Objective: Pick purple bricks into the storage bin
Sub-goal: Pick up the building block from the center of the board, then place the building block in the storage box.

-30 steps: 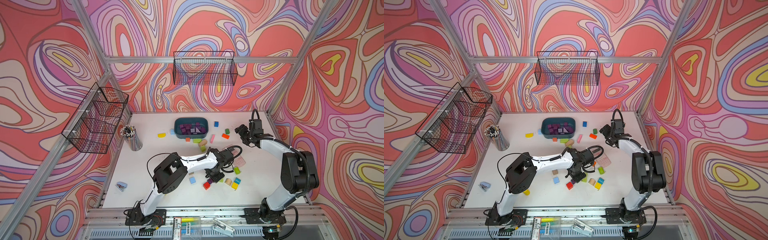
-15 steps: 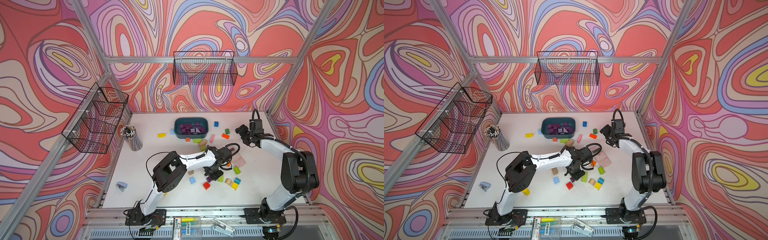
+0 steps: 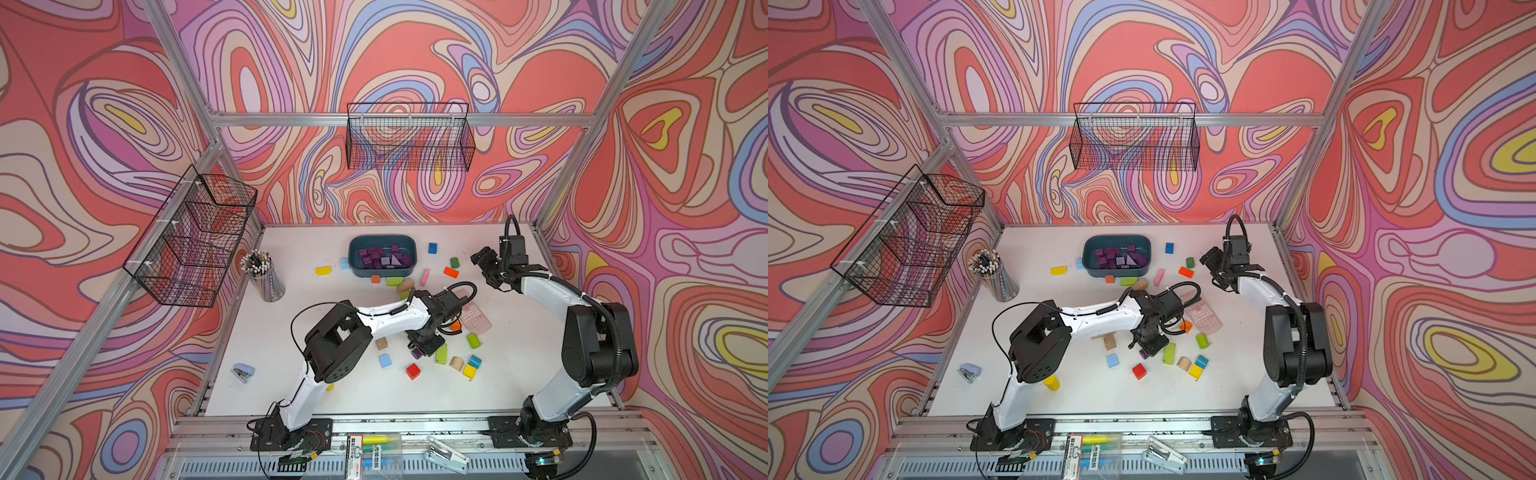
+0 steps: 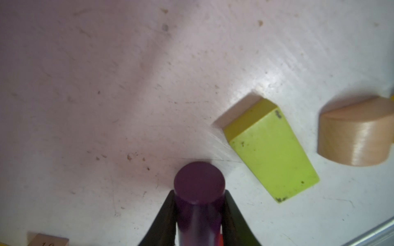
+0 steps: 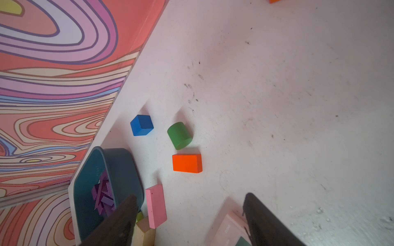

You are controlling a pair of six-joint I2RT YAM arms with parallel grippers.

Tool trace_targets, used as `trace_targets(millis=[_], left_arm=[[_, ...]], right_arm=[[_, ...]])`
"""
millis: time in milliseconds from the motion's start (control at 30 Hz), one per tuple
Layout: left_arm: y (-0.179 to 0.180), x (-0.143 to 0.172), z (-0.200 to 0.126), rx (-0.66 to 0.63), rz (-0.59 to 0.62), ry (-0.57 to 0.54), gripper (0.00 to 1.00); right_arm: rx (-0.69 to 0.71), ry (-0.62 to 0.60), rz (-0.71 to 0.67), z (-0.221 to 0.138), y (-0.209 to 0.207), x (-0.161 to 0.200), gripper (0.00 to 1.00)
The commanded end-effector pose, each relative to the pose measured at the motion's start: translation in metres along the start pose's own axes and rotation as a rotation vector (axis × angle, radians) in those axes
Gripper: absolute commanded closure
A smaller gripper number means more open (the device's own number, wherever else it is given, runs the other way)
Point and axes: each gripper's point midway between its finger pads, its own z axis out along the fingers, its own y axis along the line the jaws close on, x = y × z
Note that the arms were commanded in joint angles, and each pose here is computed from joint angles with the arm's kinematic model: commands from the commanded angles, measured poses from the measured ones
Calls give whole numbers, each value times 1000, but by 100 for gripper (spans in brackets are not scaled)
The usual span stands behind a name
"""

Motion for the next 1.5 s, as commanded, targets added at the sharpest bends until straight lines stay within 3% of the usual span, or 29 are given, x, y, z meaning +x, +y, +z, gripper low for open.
trace_targets(millis=[0,433,767,967,1467], left_arm=[[17,-6,-3,-34,-43,-25,72],[49,-22,-24,-48,-84,-96,72],[70,-46,-61,41,-178,-199,73],[85,-67,-91,144,-279,-288,73],[163,-99,-145,219,-542,-520,74]], right_arm=[[-36,-33,-2,-15,13,-11,19],[-55,-31,16,-24,13,-7,19],[-57,-18,29,-22,11,-3,19],[-53,-11,36,-21,8,-1,19],[-55,16,47,-20,3,9,20]])
